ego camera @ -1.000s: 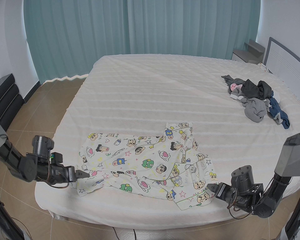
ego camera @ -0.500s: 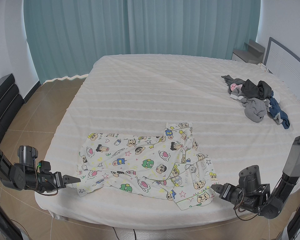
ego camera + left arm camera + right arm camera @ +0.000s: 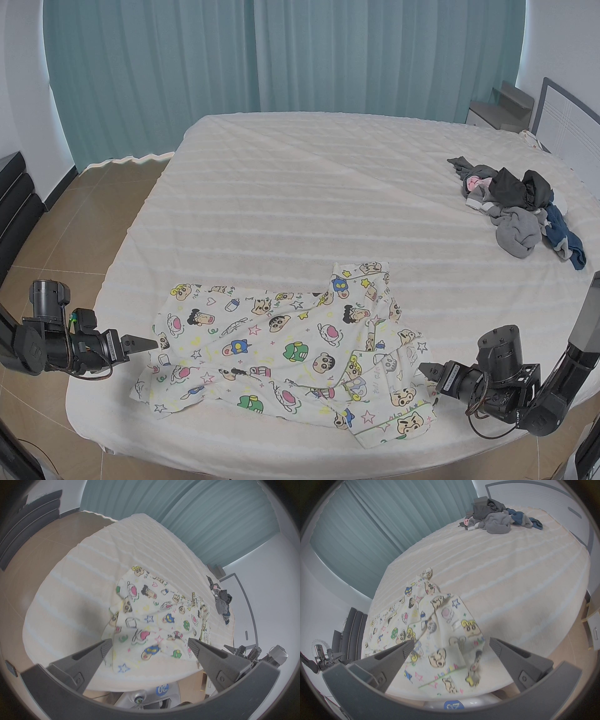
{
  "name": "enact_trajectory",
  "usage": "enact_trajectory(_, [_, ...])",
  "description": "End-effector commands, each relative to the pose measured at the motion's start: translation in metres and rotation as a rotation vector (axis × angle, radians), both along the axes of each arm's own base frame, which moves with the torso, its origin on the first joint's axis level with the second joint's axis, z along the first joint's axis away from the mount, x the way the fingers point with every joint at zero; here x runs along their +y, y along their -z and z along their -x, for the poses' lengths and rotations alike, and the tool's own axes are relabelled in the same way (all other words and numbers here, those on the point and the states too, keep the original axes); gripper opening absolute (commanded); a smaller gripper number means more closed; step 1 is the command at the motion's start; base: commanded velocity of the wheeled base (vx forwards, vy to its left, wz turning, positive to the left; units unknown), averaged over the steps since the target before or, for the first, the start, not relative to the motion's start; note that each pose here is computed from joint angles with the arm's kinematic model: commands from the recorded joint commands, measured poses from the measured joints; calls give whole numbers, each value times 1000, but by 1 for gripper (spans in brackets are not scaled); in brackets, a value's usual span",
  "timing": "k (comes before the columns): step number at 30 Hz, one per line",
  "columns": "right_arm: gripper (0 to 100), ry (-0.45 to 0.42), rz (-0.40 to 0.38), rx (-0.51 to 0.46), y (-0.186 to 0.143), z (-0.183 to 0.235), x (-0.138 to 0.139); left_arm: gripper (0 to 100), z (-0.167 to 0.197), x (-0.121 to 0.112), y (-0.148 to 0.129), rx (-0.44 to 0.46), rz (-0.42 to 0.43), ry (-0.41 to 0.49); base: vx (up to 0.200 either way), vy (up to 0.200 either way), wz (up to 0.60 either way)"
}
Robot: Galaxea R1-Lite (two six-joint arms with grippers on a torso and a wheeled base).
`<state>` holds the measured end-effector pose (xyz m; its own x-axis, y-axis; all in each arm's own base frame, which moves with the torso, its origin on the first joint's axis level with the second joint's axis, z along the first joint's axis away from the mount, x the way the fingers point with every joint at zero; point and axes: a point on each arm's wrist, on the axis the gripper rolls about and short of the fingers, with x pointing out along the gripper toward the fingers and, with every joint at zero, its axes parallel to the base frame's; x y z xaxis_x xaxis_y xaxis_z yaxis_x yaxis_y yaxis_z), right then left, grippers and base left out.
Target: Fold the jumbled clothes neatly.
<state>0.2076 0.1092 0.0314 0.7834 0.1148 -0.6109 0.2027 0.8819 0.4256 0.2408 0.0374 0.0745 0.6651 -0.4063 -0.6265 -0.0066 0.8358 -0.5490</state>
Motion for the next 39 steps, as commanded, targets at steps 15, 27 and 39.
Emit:
enact_trajectory(15, [100, -303, 125, -28, 11, -57, -30, 100, 30, 0, 2, 19, 95, 36, 0, 0, 0])
enact_trajectory(27, [100, -372, 161, 5, 40, -121, -32, 100, 30, 5, 13, 34, 105, 21, 0, 0, 0])
enact_trajectory(39, [100, -470, 105, 52, 48, -123, -21, 100, 27, 5, 23, 28, 101, 22, 0, 0, 0])
